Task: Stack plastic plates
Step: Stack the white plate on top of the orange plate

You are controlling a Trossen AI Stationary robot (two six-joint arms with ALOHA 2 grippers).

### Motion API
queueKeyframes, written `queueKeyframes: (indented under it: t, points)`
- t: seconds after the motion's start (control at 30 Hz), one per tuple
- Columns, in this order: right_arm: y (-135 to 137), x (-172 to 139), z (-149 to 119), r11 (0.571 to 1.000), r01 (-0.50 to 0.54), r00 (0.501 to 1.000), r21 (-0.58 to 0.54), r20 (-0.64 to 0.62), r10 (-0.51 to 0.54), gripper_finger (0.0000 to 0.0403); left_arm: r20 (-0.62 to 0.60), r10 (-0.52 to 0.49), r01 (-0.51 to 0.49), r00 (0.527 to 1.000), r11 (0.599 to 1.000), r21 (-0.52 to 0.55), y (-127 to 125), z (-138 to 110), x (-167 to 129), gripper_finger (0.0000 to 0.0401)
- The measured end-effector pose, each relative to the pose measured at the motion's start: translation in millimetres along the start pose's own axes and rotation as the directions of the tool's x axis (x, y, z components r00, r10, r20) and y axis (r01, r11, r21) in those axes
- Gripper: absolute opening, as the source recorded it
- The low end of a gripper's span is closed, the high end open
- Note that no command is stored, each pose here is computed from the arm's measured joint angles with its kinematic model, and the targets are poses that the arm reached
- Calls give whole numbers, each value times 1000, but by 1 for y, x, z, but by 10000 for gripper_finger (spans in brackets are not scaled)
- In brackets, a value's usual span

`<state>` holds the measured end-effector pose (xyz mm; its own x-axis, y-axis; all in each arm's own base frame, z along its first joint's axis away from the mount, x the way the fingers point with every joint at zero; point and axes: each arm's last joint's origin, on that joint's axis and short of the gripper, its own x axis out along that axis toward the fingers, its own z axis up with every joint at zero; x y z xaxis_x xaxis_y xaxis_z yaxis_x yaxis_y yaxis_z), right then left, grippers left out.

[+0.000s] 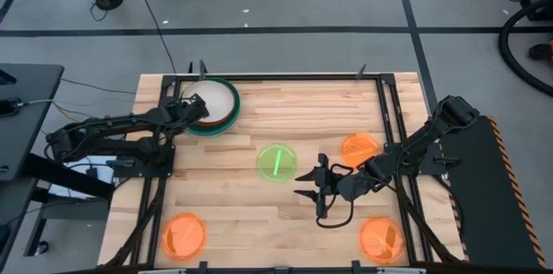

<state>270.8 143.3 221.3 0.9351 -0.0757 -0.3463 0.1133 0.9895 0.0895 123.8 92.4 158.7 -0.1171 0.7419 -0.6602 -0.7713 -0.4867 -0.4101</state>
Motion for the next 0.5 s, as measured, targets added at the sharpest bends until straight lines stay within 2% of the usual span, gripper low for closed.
queueKeyframes:
  t: [0.17, 0.5]
  points:
    - [0, 0, 0, 1000, 0, 1000, 0, 0, 0, 174, -16, 2, -2, 1000, 999, 34, 0, 0, 0, 70]
    - [0, 0, 0, 1000, -1, 1000, 0, 0, 1, 173, -99, 3, 10, 995, 991, 133, 1, 10, 1, 172]
